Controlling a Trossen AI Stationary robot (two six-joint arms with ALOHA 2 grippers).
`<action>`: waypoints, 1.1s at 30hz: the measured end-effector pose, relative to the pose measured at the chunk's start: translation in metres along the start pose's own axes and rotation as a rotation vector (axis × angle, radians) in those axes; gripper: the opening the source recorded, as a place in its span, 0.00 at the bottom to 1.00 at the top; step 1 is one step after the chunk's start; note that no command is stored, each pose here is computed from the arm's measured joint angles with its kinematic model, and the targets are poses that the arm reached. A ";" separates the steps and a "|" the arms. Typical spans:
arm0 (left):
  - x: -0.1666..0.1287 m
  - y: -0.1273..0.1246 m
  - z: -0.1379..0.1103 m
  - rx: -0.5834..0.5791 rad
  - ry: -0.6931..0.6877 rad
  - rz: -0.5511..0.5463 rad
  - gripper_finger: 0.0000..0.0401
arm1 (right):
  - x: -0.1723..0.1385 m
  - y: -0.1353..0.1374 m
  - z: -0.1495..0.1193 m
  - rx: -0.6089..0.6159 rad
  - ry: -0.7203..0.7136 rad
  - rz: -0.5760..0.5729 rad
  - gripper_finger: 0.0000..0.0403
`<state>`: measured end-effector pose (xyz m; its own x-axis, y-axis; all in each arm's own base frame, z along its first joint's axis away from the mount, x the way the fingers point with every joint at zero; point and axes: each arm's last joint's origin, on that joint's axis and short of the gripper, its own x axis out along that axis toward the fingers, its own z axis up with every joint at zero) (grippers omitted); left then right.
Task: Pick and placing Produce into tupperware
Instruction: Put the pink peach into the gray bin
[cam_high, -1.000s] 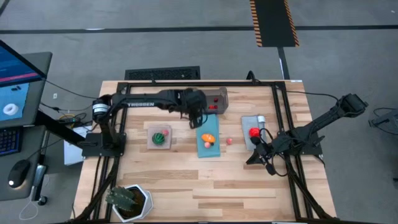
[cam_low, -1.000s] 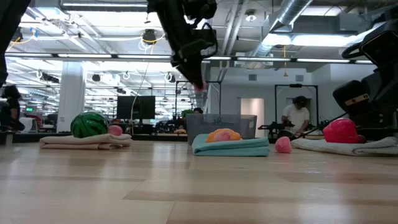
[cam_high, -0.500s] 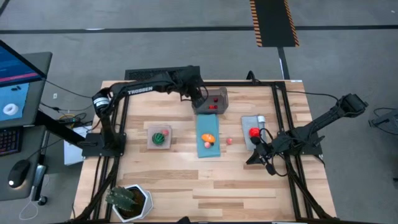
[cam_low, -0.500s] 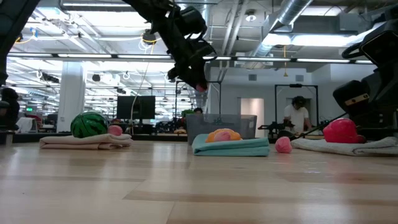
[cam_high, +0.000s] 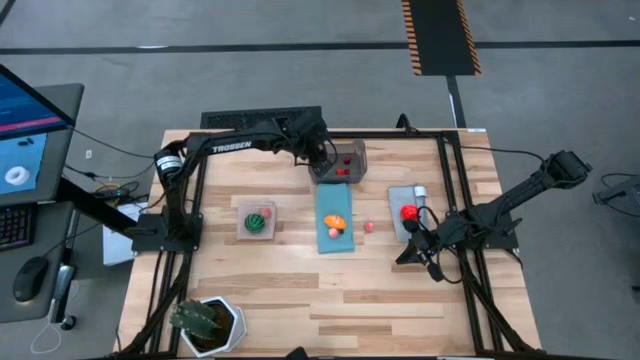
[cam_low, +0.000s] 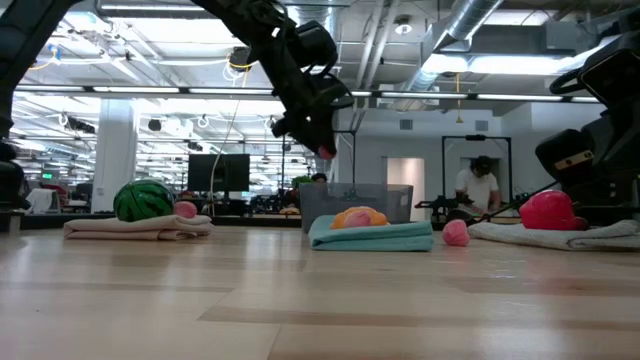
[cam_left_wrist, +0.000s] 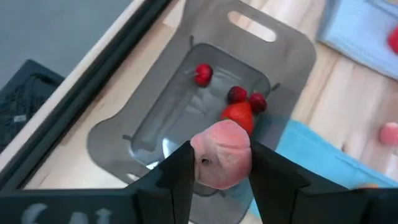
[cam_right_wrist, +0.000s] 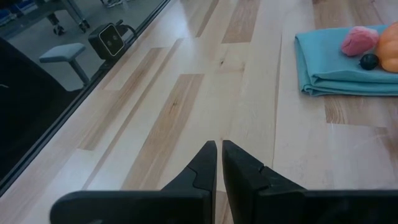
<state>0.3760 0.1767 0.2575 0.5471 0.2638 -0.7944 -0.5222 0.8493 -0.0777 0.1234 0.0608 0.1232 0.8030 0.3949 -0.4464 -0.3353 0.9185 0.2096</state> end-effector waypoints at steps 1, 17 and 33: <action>0.000 0.000 0.000 0.001 -0.002 0.019 0.32 | 0.000 0.000 0.000 0.000 0.000 0.000 0.12; 0.000 -0.006 0.001 0.004 -0.016 0.009 0.55 | 0.000 0.000 0.000 0.000 -0.001 0.000 0.12; -0.014 -0.122 -0.047 0.181 0.155 -0.102 0.56 | 0.000 0.000 0.000 0.000 0.000 0.000 0.12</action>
<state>0.4011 0.0475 0.2499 0.4769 0.1114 -0.8719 -0.3362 0.9396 -0.0639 0.1234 0.0608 0.1232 0.8031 0.3948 -0.4462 -0.3351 0.9186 0.2096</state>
